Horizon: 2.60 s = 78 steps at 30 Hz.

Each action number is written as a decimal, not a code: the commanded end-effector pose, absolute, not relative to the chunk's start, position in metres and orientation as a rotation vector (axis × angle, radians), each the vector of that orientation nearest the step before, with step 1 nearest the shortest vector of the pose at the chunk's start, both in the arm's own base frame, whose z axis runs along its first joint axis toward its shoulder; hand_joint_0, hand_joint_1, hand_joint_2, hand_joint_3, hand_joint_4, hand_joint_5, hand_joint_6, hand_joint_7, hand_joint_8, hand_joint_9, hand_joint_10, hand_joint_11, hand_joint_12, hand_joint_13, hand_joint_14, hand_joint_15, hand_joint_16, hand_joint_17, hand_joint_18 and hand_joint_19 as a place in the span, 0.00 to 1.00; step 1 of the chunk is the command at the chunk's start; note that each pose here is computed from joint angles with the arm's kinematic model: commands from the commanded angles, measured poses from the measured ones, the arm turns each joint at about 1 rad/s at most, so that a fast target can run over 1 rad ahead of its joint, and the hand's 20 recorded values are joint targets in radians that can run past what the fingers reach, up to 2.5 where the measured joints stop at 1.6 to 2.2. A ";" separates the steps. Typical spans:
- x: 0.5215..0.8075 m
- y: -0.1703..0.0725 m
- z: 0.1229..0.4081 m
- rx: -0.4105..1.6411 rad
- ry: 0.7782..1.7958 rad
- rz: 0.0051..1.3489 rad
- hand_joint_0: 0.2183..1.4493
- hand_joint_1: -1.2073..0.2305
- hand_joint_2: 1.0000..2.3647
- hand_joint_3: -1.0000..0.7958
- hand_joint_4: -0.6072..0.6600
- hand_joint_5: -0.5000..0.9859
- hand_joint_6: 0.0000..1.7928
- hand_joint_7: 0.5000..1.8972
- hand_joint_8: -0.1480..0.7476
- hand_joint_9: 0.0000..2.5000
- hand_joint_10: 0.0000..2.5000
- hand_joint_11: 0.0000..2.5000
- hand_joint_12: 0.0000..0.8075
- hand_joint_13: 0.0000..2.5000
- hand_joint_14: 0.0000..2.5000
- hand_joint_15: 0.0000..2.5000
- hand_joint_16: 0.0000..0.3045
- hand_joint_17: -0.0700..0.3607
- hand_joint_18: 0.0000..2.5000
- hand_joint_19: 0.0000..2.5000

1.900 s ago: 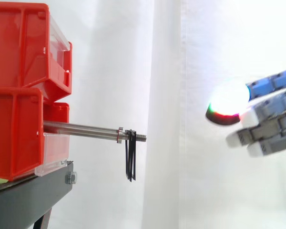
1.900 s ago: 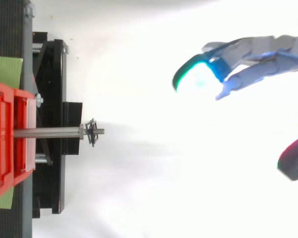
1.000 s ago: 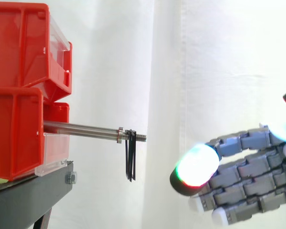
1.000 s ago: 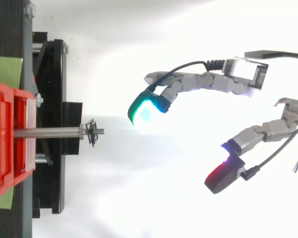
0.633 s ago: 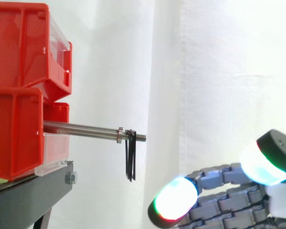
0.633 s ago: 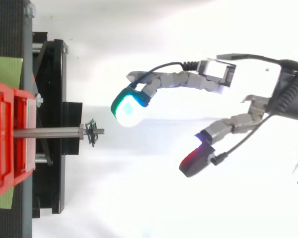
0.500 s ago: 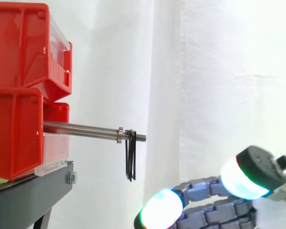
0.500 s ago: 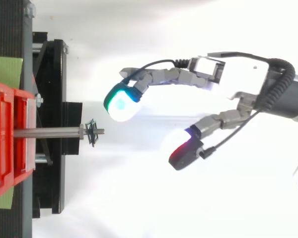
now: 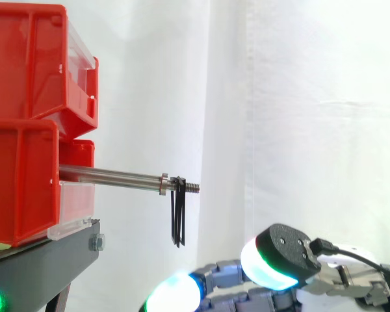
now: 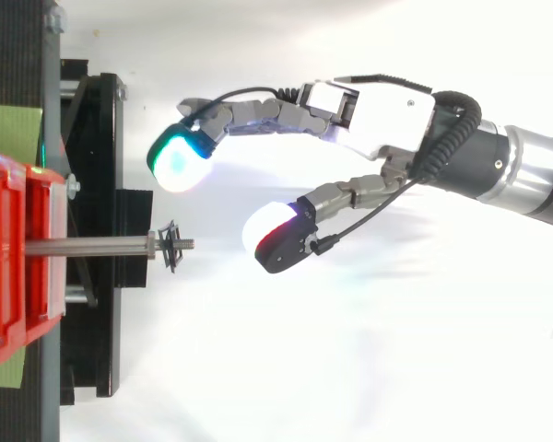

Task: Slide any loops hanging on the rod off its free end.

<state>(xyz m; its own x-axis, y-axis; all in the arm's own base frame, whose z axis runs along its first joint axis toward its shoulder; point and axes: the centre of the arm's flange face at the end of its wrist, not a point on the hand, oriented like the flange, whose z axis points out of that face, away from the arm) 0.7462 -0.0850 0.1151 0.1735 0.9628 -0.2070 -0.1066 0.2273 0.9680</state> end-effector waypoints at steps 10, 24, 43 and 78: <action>0.757 -0.075 0.129 0.827 1.103 0.951 0.22 0.40 0.00 0.28 0.64 0.17 0.28 0.13 0.45 0.06 0.00 0.00 0.43 0.13 0.00 0.00 0.17 0.43 0.14 0.05; 0.756 -0.078 0.125 0.826 1.104 0.942 0.23 0.42 0.00 0.28 0.65 0.18 0.28 0.13 0.46 0.08 0.00 0.00 0.43 0.14 0.00 0.00 0.17 0.43 0.15 0.06; 0.787 -0.075 0.141 0.823 1.070 1.011 0.24 0.43 0.00 0.28 0.65 0.18 0.28 0.14 0.46 0.09 0.00 0.00 0.42 0.15 0.00 0.00 0.17 0.43 0.16 0.07; 0.789 -0.068 0.143 0.801 1.071 1.020 0.29 0.40 0.00 0.29 0.71 0.23 0.28 0.35 0.46 0.12 0.00 0.00 0.40 0.17 0.00 0.00 0.16 0.42 0.19 0.10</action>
